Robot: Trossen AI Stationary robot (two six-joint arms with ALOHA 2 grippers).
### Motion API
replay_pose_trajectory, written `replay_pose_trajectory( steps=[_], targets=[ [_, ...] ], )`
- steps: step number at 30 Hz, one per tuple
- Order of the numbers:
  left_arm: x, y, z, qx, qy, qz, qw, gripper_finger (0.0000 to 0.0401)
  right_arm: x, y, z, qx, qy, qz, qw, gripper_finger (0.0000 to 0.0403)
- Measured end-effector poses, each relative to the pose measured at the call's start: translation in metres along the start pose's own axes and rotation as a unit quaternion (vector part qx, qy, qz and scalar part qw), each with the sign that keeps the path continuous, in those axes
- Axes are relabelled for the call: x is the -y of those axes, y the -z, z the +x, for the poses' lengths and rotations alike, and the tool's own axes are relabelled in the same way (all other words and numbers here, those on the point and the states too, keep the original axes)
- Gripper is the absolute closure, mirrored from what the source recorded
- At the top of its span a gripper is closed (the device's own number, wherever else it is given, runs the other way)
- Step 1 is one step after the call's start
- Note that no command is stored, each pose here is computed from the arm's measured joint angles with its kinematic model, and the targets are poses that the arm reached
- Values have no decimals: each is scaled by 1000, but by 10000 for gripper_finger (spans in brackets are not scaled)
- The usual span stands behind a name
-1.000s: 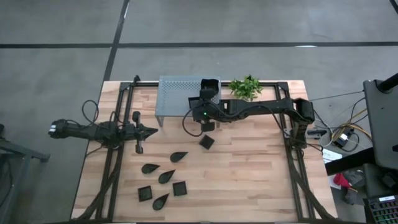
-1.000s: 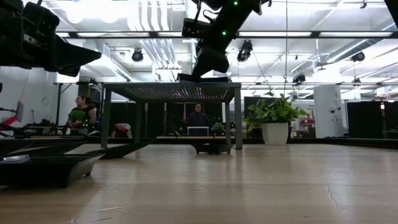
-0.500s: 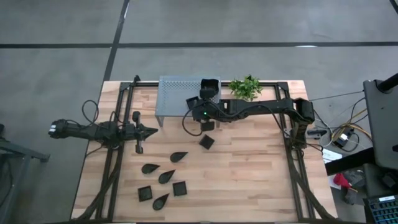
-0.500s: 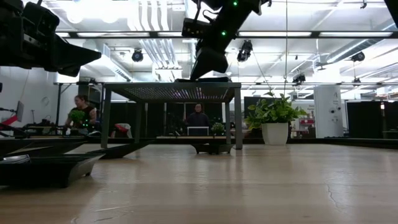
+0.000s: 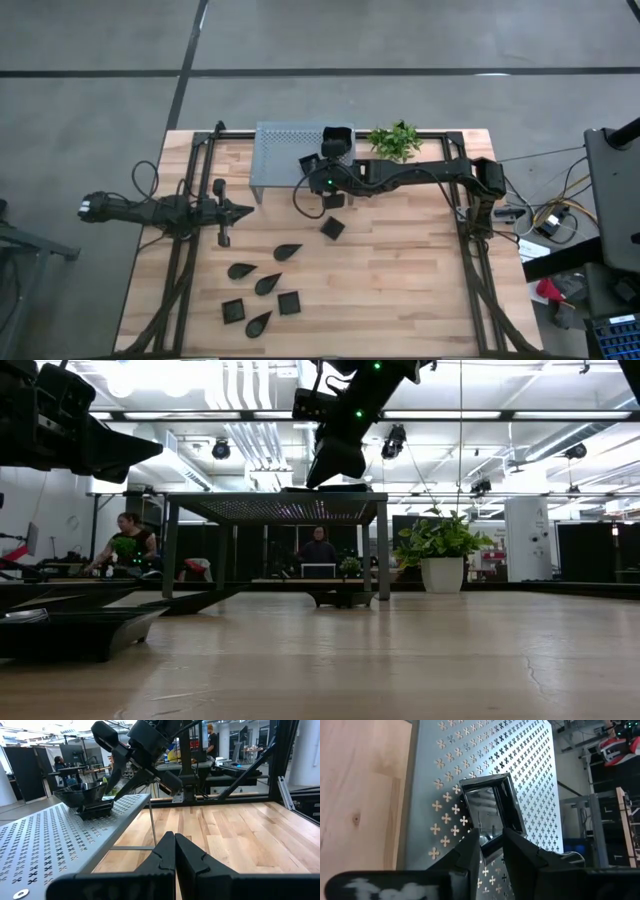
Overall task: Pick & Place Mini shaped plates
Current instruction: Put the black square plate on the shelf, then stack the black square plate on top of the black square plate on the shelf
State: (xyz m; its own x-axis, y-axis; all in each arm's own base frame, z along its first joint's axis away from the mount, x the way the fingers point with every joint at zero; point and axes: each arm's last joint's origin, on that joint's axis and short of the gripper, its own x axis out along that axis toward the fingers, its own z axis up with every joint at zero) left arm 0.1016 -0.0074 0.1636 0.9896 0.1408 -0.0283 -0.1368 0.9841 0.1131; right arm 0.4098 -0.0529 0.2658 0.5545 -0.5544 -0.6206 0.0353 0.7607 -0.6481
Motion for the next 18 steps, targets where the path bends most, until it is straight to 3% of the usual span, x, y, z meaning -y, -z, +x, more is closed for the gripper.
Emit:
replay_pose_trajectory(
  steps=[10,18],
  targets=[
    [0,0,0,0,0,0,1000,401,-5,-5,-10,-11,40,-31,999,321],
    [0,0,0,0,0,0,1000,401,-15,-12,-18,2,35,-36,999,316]
  ],
)
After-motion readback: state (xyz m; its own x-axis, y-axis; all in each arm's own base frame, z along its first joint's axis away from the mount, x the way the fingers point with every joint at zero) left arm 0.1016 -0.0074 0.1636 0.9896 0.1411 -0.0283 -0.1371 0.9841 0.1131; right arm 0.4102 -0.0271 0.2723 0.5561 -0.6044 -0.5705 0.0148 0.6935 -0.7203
